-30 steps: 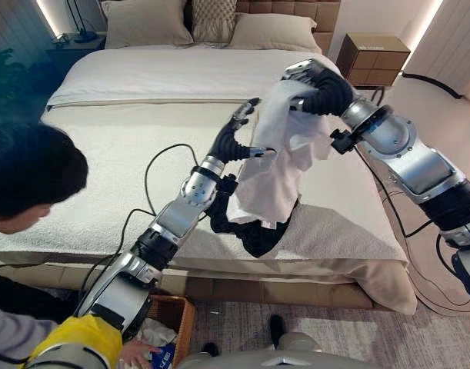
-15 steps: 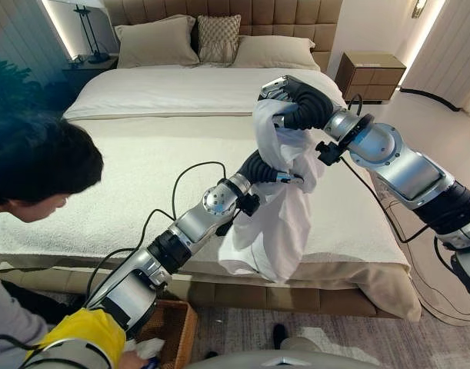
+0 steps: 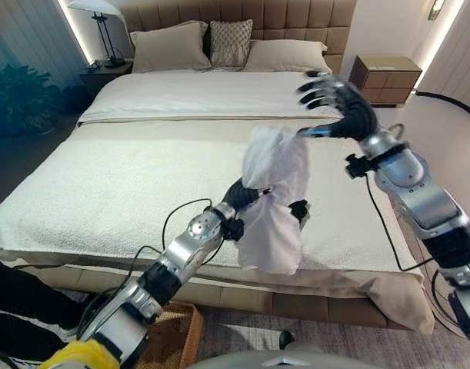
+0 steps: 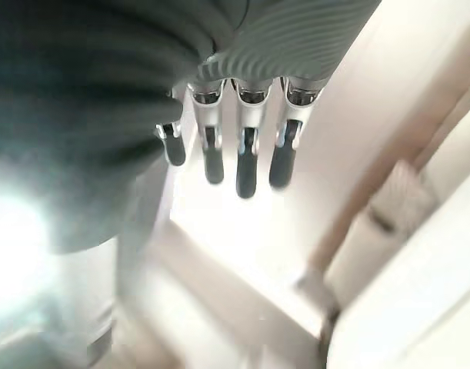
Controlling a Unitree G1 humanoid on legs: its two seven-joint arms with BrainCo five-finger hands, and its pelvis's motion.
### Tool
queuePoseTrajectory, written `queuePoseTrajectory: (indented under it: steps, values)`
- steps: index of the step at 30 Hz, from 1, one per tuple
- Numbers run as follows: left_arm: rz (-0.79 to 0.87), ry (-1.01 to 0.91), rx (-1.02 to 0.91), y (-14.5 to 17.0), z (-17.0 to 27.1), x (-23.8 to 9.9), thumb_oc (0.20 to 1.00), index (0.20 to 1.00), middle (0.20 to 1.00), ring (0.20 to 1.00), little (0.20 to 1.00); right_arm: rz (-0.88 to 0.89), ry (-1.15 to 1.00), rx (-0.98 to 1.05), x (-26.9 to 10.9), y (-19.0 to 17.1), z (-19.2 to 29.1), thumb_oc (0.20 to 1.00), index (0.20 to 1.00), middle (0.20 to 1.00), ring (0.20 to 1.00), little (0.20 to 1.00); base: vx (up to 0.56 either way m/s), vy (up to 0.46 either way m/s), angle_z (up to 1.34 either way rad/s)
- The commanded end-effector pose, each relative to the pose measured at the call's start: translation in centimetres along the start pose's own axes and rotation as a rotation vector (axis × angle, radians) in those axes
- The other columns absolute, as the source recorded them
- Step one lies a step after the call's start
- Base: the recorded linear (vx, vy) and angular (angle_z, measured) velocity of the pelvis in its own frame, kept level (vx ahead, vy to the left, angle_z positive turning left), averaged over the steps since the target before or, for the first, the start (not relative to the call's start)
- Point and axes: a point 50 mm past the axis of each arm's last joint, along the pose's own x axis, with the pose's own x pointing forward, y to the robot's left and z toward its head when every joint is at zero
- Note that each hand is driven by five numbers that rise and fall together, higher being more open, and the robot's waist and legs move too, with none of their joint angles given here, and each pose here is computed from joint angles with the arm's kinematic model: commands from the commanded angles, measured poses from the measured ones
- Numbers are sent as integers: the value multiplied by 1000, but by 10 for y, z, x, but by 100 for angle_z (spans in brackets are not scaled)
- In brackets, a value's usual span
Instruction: Pick up clothes into the bucket
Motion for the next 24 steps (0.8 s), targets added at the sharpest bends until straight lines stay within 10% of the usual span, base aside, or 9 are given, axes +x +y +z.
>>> queuePoseTrajectory:
  steps: [1, 12, 24]
  values:
    - [115, -188, 92, 34, 38, -24, 200, 200, 200, 200, 200, -200, 32, 40, -21, -27, -16, 1000, 1000, 1000, 1000, 1000, 19, -13, 8]
    - [554, -390, -26, 100, 47, -135, 200, 200, 200, 200, 200, -445, 806, 307, -209, 20, -148, 1000, 1000, 1000, 1000, 1000, 11, -3, 12]
    - [887, -304, 58, 130, 23, -196, 200, 200, 200, 200, 200, -116, 1521, 180, -350, 97, -186, 1000, 1000, 1000, 1000, 1000, -85, 16, 7]
